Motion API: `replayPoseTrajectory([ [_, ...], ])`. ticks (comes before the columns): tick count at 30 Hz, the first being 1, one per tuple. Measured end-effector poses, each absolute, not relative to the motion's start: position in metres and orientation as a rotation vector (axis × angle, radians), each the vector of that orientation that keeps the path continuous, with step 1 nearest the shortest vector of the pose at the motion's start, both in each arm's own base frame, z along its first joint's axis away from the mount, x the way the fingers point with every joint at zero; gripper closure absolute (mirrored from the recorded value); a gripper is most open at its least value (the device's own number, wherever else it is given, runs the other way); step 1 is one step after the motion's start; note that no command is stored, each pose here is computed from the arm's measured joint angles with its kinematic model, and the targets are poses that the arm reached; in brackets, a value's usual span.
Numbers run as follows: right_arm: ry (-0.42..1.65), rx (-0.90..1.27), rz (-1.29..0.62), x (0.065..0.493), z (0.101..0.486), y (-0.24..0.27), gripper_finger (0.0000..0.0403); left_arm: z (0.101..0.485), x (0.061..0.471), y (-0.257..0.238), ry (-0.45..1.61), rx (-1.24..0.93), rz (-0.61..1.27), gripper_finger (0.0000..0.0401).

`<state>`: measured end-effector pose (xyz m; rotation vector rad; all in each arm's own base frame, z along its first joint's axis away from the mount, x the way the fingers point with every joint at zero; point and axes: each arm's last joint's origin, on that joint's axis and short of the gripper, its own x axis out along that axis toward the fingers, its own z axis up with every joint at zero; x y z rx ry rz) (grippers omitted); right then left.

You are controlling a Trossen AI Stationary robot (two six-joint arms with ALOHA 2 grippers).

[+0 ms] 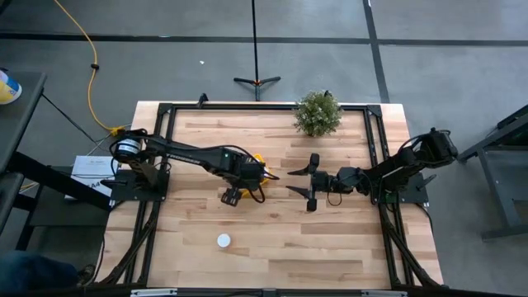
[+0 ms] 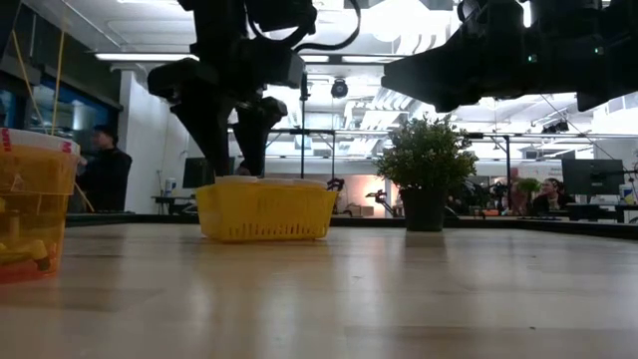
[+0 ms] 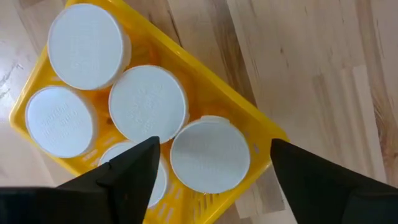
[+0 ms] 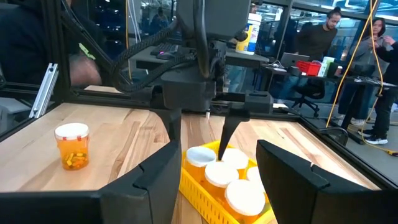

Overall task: Pick and place pill bottles into a basket
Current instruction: Put the yellow pill bottle into the bin

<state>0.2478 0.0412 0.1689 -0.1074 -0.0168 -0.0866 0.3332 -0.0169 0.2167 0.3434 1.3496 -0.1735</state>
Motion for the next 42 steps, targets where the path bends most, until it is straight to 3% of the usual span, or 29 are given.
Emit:
replayPoseTrajectory([
  [7, -0.025, -0.105, -0.087, 0.248, 0.17, 0.041, 0.0204, 0.242, 0.33, -0.016, 1.417, 0.308, -0.114, 0.0048],
  [14, -0.025, -0.106, -0.089, 0.248, 0.17, 0.041, 0.0204, 0.279, 0.314, -0.025, 1.57, -0.063, 0.065, 0.0068],
  [18, -0.025, -0.1, -0.091, 0.248, 0.17, 0.041, 0.0204, 0.287, 0.297, -0.054, 1.566, -0.061, 0.147, 0.0081],
  [31, -0.061, -0.088, -0.093, 0.248, 0.173, 0.041, 0.0204, 0.312, 0.246, -0.157, 1.105, 0.158, 0.354, 0.0089],
  [42, -0.063, -0.051, -0.087, 0.248, 0.173, 0.041, 0.0204, 0.25, 0.238, -0.184, 0.885, 0.265, 0.27, 0.0102],
])
